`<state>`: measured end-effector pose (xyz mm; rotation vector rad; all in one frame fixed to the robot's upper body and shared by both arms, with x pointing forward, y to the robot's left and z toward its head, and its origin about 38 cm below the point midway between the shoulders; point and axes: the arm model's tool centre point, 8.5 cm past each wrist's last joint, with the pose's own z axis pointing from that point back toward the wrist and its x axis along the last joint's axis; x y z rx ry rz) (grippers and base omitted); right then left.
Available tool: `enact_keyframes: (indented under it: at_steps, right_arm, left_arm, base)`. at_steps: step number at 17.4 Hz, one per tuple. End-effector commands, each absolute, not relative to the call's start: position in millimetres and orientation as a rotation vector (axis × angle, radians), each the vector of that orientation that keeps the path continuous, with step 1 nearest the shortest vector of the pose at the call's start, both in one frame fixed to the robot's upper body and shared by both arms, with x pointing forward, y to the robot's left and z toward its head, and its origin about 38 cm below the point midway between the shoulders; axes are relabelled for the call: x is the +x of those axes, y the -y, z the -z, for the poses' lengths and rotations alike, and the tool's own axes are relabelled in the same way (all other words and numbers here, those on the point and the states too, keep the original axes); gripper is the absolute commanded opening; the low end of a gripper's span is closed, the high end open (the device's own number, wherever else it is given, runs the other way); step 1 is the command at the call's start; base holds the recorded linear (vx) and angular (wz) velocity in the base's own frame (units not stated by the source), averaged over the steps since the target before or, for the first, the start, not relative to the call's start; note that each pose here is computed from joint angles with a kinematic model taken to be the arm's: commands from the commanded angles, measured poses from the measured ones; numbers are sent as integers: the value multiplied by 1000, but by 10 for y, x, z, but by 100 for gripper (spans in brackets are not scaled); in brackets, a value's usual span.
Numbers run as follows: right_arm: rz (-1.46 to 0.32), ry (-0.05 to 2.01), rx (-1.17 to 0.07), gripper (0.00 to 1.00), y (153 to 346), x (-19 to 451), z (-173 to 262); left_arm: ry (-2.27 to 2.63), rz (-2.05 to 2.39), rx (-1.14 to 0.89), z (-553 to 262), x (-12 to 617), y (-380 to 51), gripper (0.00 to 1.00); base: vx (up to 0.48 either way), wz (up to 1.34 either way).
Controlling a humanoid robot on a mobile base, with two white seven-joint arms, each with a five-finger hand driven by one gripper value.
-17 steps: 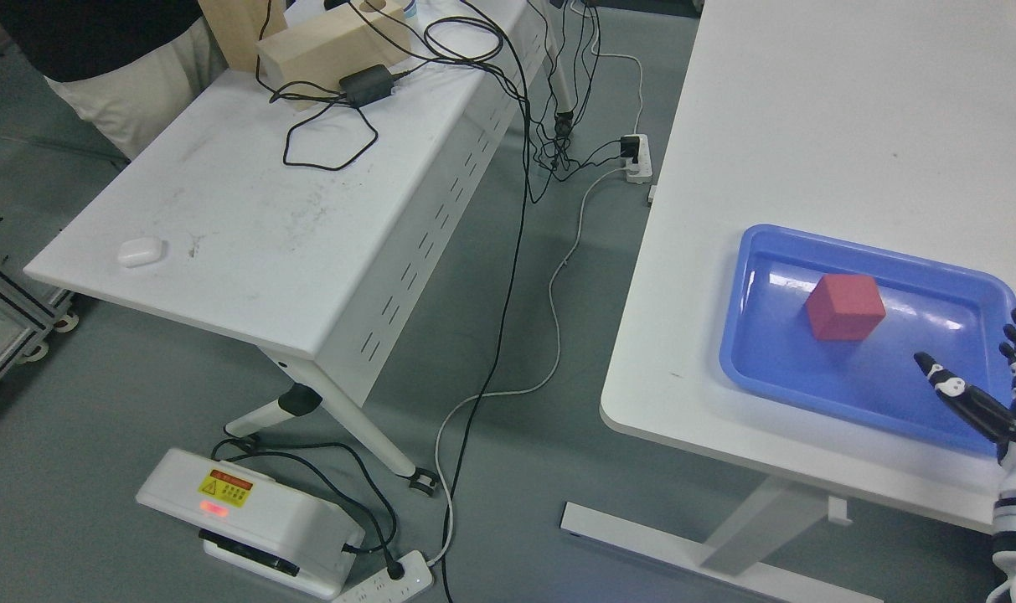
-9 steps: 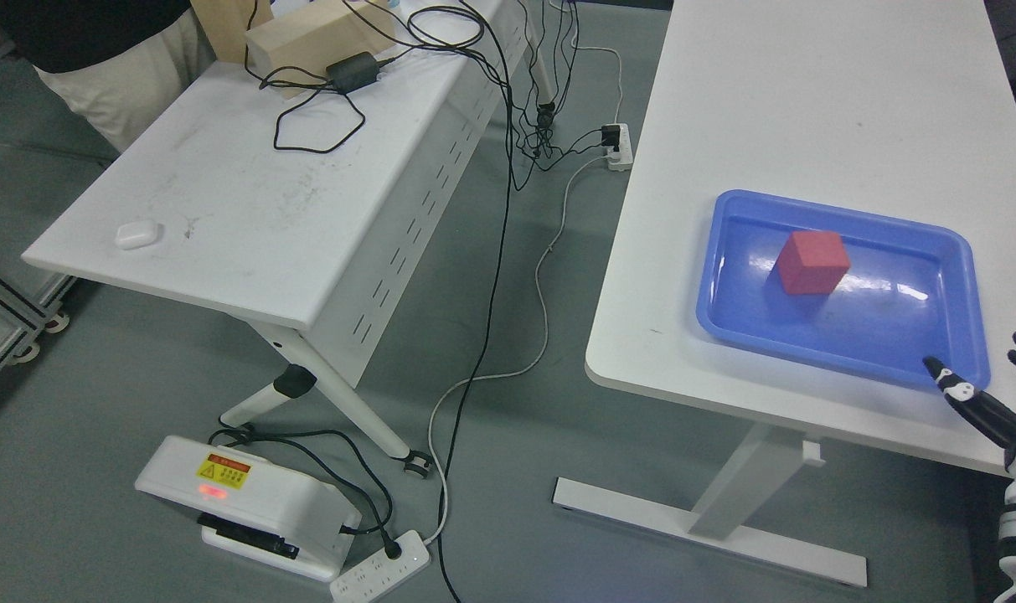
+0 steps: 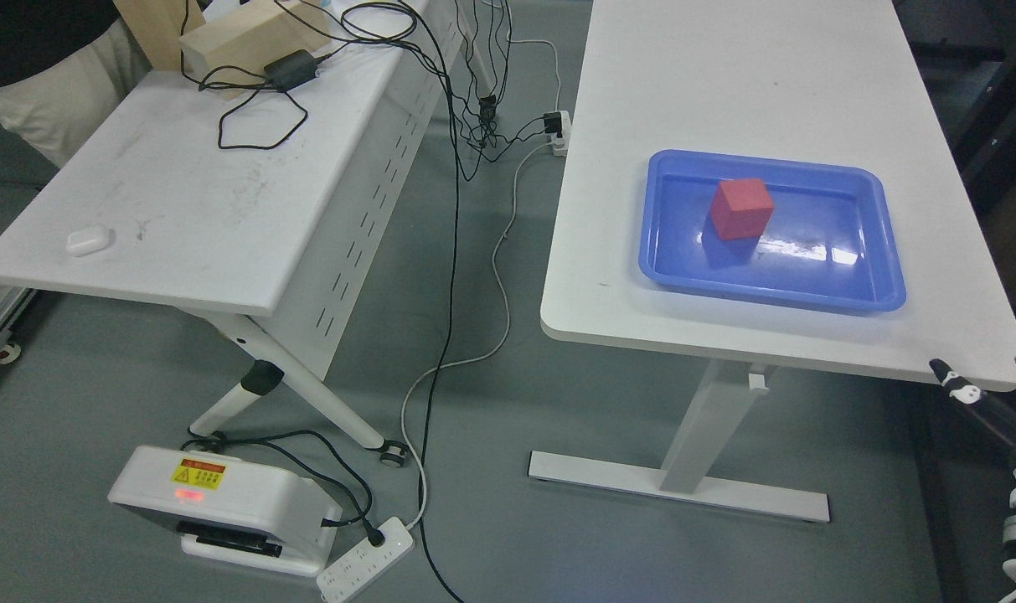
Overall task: Pick pink block from left shelf to tray
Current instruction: 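Withdraw the open right hand away from the blue tray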
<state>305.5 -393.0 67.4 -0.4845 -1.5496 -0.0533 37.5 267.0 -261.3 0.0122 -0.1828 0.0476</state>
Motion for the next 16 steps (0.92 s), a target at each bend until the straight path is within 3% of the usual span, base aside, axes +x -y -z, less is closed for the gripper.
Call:
enact_keyframes:
  at_steps: [1, 16]
  right_arm:
    - [58, 1549, -488, 100, 3945, 3058, -676]
    - [59, 1554, -485, 100, 3944, 3073, -686]
  left_arm:
    - [174, -45, 31, 2606, 315, -2784, 100]
    - [174, -45, 31, 2606, 315, -2784, 100]
  base:
    - [-143, -84]
    - [-145, -2]
